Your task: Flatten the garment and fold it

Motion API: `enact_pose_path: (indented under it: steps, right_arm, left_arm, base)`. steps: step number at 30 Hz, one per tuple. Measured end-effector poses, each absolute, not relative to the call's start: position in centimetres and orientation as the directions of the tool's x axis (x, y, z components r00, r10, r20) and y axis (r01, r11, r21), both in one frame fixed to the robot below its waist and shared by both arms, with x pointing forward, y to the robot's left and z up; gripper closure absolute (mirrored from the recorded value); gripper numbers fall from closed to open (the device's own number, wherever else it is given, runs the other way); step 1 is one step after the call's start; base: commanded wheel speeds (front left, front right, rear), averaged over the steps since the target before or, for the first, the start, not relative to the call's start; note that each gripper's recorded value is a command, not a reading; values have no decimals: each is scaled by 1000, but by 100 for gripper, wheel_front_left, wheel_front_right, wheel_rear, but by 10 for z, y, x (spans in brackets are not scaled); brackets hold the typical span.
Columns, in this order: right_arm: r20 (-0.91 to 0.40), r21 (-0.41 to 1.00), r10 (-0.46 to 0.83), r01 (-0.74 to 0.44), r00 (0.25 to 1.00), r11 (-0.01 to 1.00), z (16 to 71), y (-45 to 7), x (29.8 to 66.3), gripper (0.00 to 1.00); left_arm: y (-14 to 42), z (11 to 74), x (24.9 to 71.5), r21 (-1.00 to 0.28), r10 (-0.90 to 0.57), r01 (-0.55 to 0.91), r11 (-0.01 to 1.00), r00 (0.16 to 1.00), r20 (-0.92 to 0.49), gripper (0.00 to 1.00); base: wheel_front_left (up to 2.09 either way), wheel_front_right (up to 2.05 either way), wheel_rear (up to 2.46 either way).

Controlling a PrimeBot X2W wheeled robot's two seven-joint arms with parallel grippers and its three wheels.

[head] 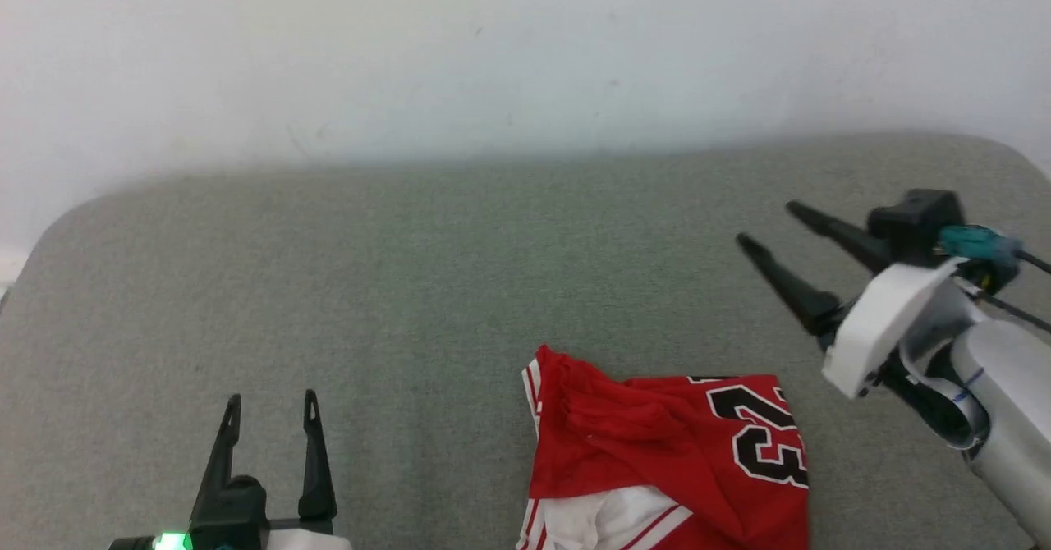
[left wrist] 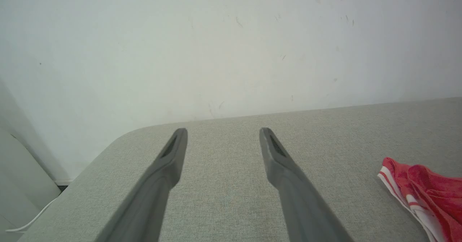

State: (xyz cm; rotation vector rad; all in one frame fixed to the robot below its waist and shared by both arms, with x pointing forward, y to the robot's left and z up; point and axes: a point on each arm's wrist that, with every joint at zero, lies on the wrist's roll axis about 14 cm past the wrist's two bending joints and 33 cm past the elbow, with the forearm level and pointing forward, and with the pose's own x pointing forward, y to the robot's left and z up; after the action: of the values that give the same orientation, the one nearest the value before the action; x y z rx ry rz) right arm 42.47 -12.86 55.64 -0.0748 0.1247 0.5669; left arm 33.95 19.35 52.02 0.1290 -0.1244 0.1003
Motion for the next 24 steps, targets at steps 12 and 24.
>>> enact_pose_path:
  steps: [12, 24]
  right_arm:
    - [224, 0, 190, -195, 956, 981, 589, -213, 391, 0]
    - [237, 113, 70, -99, 969, 989, 558, -203, 340, 0]
  left_arm:
    - [178, 533, 334, 116, 42, -62, 991, 984, 172, 0]
    - [181, 529, 327, 104, 49, -65, 992, 986, 157, 0]
  base:
    - [0, 0, 0]
    - [0, 0, 0]
